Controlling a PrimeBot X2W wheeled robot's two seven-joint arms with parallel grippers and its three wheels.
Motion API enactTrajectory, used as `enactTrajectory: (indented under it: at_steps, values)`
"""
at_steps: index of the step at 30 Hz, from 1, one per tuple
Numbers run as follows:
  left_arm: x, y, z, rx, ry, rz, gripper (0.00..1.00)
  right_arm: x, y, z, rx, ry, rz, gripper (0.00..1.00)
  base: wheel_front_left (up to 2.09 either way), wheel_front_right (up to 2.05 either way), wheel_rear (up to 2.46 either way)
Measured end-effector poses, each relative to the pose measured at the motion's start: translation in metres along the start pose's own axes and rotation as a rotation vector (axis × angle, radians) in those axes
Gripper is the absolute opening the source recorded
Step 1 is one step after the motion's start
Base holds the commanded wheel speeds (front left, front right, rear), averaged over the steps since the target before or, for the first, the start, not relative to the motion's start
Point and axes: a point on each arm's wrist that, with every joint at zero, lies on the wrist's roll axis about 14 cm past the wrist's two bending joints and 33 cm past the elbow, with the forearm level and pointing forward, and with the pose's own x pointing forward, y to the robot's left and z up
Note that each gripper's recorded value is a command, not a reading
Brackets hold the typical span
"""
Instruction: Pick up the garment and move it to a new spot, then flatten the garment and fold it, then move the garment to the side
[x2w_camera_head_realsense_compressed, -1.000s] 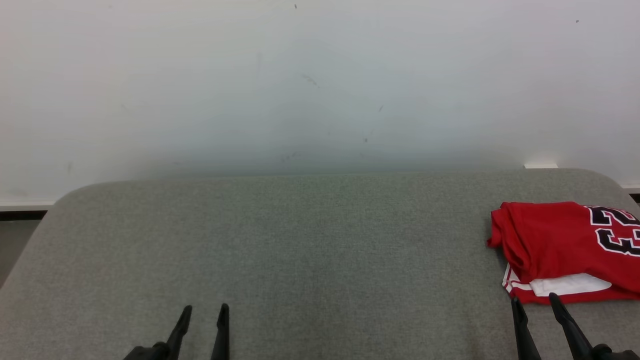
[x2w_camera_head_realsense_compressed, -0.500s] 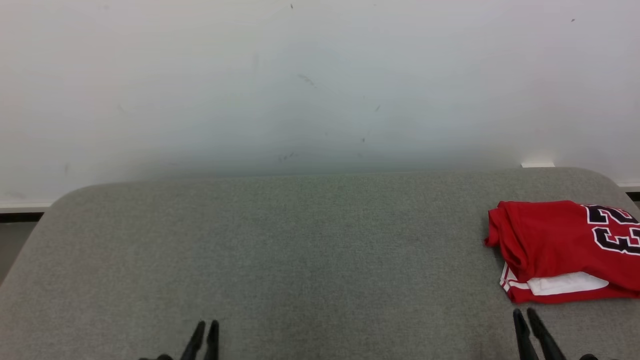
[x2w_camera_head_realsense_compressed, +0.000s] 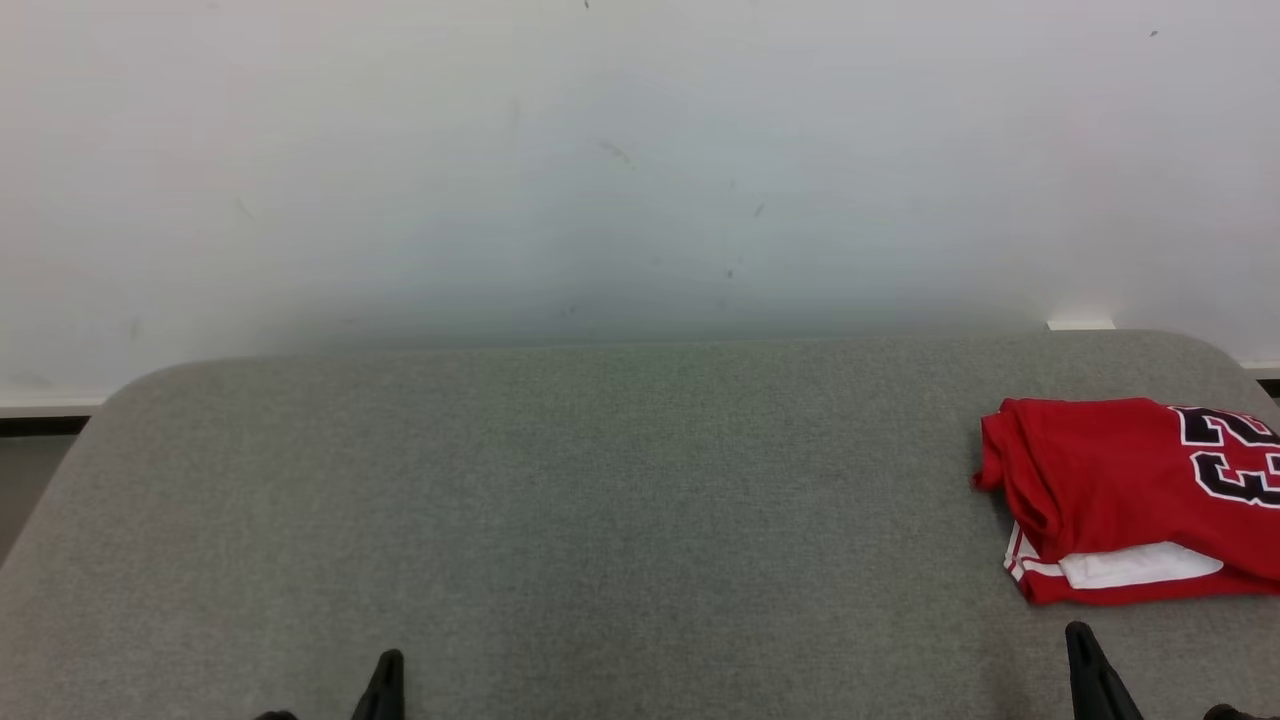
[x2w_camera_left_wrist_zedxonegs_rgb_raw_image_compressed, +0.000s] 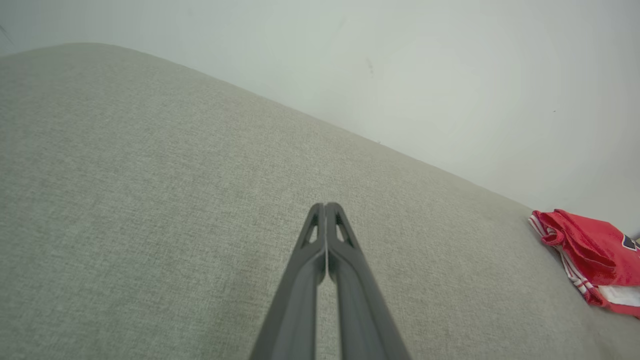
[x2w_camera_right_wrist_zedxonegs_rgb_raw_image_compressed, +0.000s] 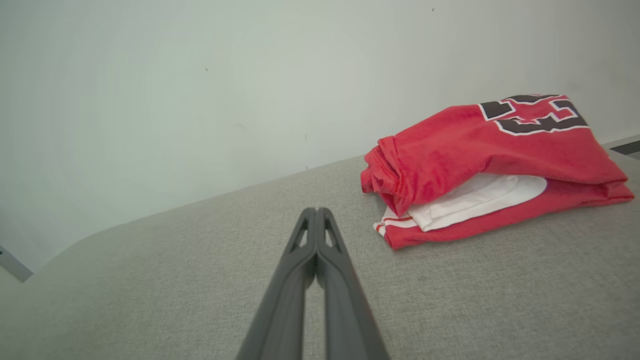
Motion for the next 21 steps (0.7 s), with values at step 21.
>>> enactTrajectory:
  at_steps: [21]
  values:
    - [0.011, 0.015, 0.013, -0.348, -0.01, 0.062, 0.0, 0.016, -0.009, 0.008, 0.32, -0.002, -0.056, 0.0, 0.0, 0.0, 0.0]
